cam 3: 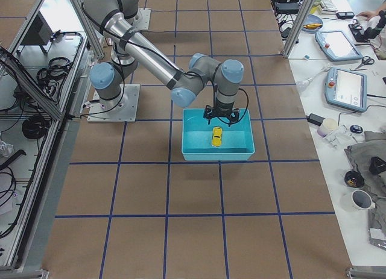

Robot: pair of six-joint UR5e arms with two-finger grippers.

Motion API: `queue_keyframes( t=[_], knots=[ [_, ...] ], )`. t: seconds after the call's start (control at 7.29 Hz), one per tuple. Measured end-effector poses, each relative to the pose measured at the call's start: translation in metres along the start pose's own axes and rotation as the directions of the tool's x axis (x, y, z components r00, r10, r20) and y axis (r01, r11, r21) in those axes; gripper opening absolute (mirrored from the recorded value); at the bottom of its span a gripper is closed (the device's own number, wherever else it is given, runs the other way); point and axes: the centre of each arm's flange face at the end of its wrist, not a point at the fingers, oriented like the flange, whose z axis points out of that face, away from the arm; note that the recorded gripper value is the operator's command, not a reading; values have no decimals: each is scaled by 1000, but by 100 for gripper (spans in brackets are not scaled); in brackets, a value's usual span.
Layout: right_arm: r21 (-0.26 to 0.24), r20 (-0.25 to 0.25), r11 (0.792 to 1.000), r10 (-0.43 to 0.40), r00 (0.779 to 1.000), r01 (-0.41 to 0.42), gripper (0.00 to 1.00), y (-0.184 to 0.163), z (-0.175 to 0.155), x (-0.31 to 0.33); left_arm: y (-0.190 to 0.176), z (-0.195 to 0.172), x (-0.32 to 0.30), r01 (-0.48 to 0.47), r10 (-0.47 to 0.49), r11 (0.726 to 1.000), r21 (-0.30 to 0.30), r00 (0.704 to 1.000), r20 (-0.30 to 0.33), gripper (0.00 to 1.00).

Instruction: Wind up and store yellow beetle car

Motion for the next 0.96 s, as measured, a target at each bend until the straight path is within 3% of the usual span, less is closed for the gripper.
queue_keyframes(
  t=[0.14, 0.27, 0.41, 0.55, 0.69, 0.96],
  knots=[
    [28, 23, 988, 154, 988, -155, 100, -9, -26, -15, 0, -1, 0, 0, 0, 1000, 2, 1000, -1, 100],
    [67, 35, 942, 326, 945, -328, 100, -20, -53, -29, 0, -1, 0, 0, 0, 1000, 1, 1000, -1, 100],
    [91, 33, 864, 494, 869, -495, 100, -32, -79, -41, 0, 0, 0, 0, 0, 1000, 0, 1000, -1, 100],
    [101, 21, 760, 643, 766, -642, 100, -50, -104, -51, 1, 0, 1, -2, 2, 1000, 0, 1000, -1, 100],
    [113, 18, 634, 768, 640, -765, 100, -76, -123, -59, 1, 0, 1, -3, 3, 1000, 0, 1000, -1, 100],
    [118, 60, 339, 936, 348, -933, 100, -143, -138, -70, 1, 0, 2, -4, 4, 1000, -1, 1000, -2, 100]
  ],
)
